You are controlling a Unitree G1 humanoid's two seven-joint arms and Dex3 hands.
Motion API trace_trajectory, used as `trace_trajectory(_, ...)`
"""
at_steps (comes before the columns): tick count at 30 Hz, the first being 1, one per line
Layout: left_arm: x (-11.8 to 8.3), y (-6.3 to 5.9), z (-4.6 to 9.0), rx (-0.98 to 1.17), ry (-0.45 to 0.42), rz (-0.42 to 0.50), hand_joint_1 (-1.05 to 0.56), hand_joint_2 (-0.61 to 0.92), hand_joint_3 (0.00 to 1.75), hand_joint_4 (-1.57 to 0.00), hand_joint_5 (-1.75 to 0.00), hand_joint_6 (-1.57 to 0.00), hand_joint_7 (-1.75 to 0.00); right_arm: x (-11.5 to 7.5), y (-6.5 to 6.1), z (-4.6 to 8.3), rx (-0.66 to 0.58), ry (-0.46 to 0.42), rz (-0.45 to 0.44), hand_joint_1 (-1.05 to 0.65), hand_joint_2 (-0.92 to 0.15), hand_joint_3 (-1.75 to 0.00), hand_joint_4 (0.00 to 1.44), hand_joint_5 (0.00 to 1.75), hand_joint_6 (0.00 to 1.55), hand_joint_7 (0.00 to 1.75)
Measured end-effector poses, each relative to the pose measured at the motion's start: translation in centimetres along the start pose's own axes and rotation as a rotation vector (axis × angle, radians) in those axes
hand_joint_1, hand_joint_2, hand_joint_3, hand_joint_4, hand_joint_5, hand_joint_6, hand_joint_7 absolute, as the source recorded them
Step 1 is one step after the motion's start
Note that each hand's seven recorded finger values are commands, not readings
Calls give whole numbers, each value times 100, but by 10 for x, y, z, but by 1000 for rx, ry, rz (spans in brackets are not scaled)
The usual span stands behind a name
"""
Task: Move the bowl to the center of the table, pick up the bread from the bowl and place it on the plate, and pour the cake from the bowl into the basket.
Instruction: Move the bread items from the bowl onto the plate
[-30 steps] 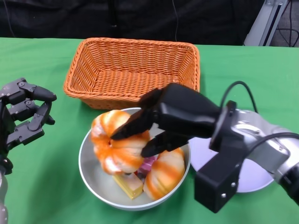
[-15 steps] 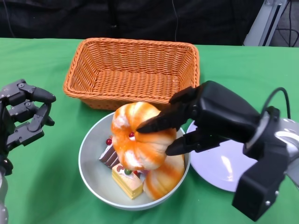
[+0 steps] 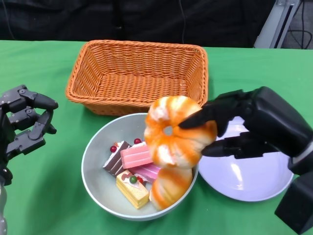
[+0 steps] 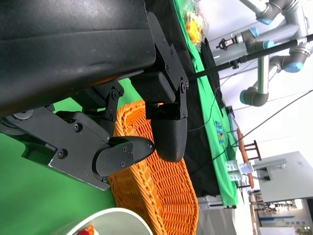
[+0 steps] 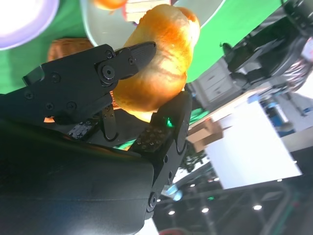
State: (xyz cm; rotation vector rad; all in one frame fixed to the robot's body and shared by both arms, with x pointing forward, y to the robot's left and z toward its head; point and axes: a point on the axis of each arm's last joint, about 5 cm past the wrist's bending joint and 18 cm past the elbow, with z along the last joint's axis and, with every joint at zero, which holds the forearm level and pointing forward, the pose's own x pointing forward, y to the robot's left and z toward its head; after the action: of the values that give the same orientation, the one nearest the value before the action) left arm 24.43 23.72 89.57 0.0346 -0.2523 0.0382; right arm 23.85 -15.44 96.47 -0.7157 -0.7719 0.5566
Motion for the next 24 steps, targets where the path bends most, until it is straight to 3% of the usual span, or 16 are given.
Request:
trace_trajectory(5, 0, 1, 0, 3, -2, 1, -14, 68, 77, -80, -149, -82, -109, -13, -3, -4, 26, 71, -46, -15, -91, -7, 70, 156, 80, 97)
trace_trajectory(17, -1, 2, -2, 5, 5, -5, -14, 68, 76, -81, -150, -83, -110, -39, -1, -12, 77, 189, -113, -12, -91, -4, 75, 139, 84, 90)
trace_trajectory(24, -2, 3, -4, 6, 13, -6, -14, 67, 78, -82, -149, -84, -109, -56, 4, -19, 103, 266, -137, -10, -92, -4, 76, 137, 84, 91)
